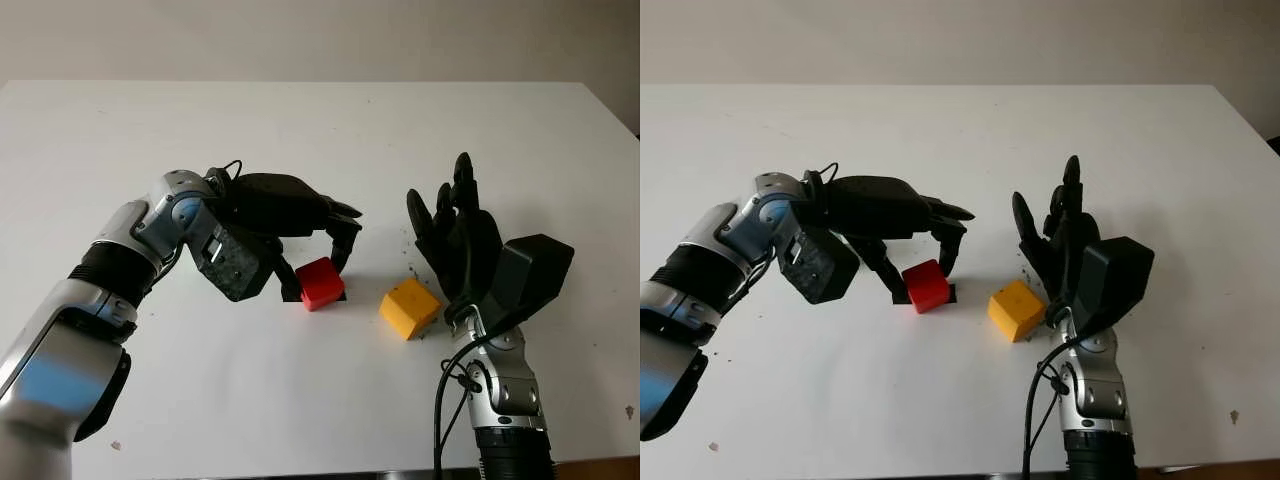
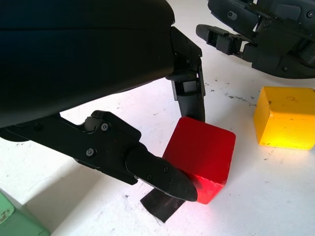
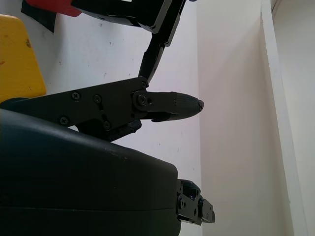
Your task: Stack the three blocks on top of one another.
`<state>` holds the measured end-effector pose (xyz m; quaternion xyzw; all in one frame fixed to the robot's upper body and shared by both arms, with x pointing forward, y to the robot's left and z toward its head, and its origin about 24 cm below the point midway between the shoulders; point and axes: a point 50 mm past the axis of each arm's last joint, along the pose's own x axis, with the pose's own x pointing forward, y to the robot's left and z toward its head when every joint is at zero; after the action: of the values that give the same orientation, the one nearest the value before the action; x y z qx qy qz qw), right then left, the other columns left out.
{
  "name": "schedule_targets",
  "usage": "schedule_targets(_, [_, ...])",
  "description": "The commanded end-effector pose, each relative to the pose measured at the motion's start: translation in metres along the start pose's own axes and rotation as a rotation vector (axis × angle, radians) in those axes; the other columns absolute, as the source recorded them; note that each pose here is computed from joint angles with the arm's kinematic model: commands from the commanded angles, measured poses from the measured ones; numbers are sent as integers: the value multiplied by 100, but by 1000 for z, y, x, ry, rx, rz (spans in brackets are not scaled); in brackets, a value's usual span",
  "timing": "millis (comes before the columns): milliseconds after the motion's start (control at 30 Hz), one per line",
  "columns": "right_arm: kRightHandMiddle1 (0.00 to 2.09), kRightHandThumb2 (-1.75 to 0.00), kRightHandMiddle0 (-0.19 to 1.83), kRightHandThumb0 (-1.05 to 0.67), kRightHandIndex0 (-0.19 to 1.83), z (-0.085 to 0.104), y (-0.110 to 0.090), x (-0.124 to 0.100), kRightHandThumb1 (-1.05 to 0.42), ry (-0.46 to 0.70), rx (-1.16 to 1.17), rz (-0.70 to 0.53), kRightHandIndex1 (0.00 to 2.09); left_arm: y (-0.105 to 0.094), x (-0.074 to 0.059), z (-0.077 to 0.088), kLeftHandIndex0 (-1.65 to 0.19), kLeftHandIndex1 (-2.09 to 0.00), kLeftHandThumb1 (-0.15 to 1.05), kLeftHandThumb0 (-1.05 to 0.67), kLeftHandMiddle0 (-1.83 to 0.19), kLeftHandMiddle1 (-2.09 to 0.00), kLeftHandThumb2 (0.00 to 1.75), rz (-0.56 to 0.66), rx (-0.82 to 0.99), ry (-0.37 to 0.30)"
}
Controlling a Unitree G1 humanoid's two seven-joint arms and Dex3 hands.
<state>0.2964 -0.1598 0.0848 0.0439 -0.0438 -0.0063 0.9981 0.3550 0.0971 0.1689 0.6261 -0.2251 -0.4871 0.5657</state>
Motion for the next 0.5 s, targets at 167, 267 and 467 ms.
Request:
schedule_targets(167, [4, -35, -19, -38, -19, 5, -2, -1, -105, -22, 3, 6, 5, 3, 1, 0, -40, -152, 93, -38, -17, -8, 5, 18, 51, 10])
schedule_targets(267, [4, -34, -19, -38, -19, 4, -1, -2, -105, -23, 1, 5, 5, 3, 1, 0, -39, -151, 94, -40, -15, -7, 5, 23, 59, 12])
schedule_targets(467, [5, -33, -19, -39, -18, 5, -1, -1, -105, -22, 7, 2, 5, 1, 0, 0, -38, -145, 92, -44, -16, -7, 5, 25, 58, 19])
